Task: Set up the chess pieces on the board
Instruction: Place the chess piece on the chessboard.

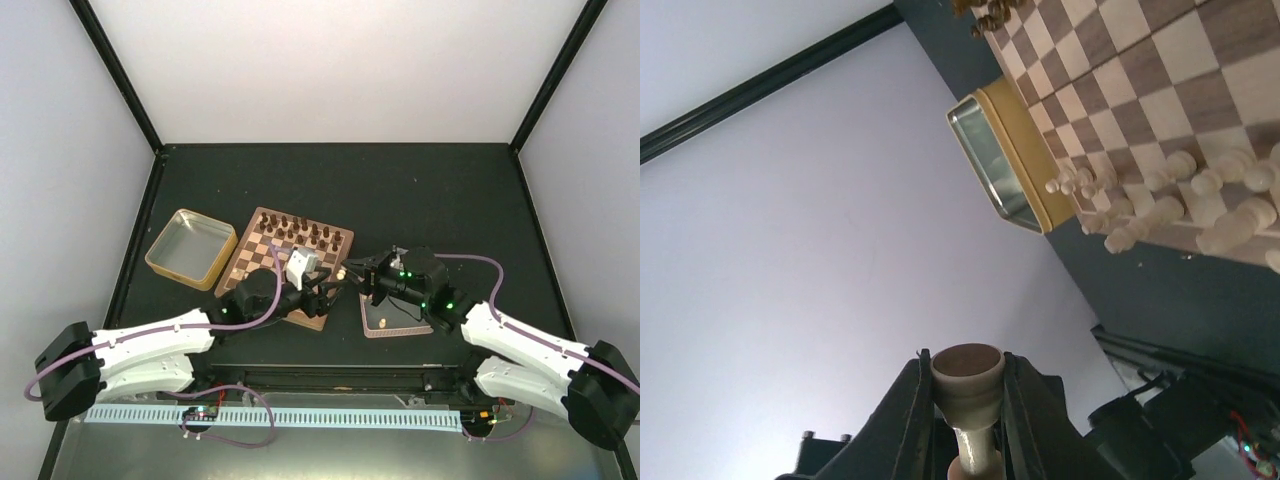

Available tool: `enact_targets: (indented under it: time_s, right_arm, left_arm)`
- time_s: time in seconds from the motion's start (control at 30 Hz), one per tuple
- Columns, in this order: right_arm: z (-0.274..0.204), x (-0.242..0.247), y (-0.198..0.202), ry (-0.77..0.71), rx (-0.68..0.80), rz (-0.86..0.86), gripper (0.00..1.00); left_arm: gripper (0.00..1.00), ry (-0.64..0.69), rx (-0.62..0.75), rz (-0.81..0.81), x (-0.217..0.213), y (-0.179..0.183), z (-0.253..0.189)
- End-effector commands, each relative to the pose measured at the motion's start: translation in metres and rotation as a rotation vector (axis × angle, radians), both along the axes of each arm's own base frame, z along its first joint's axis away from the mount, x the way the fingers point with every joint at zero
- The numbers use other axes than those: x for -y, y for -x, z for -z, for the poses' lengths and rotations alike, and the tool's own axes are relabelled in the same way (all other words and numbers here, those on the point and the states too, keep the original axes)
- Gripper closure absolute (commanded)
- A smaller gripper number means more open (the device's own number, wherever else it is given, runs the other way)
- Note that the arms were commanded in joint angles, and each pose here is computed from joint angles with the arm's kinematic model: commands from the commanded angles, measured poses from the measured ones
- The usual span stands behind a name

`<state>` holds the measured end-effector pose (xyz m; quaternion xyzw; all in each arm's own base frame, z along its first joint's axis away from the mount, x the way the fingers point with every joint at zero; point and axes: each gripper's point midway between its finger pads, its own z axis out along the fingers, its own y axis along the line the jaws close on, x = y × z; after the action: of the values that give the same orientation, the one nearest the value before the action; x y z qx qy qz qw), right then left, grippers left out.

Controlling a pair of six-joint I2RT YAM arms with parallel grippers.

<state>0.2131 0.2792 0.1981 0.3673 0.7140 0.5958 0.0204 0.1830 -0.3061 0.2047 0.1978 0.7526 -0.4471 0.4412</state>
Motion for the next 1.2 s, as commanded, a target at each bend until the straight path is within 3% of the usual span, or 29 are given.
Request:
enact_targets:
  time_s: [0.0, 0.2, 0.57, 0.77, 0.87, 1.0, 1.17]
  right_arm:
    - [-0.007, -0.009, 0.007, -0.077, -0.057, -0.023, 0.91]
    - [-0.009, -0.013, 0.009, -0.081, -0.053, -0.038, 0.91]
    - [-0.016, -0.016, 0.007, -0.114, -0.049, -0.039, 0.90]
    - [-0.017, -0.016, 0.007, -0.106, -0.041, -0.043, 0.88]
    - [-0.016, -0.015, 0.006, -0.061, 0.001, -0.046, 0.76]
    - [-0.014, -0.001, 0.000, 0.085, 0.134, -0.030, 0.45]
    - [-0.004, 0.033, -0.005, 0.259, 0.319, 0.048, 0.31]
  left_arm:
    - [0.35, 0.054, 0.103, -0.055, 0.008, -0.015, -0.041]
    - [0.58, 0.033, 0.095, -0.068, 0.011, -0.019, -0.038]
    - [0.62, -0.022, 0.078, -0.091, 0.011, -0.020, -0.025]
    - [0.85, -0.045, 0.101, -0.135, 0.004, -0.025, -0.029]
    - [0.91, -0.076, 0.106, -0.155, -0.001, -0.027, -0.032]
    - [0.93, -0.193, 0.073, -0.224, -0.022, -0.031, -0.034]
    - [0.93, -0.376, 0.023, -0.284, -0.064, -0.028, -0.033]
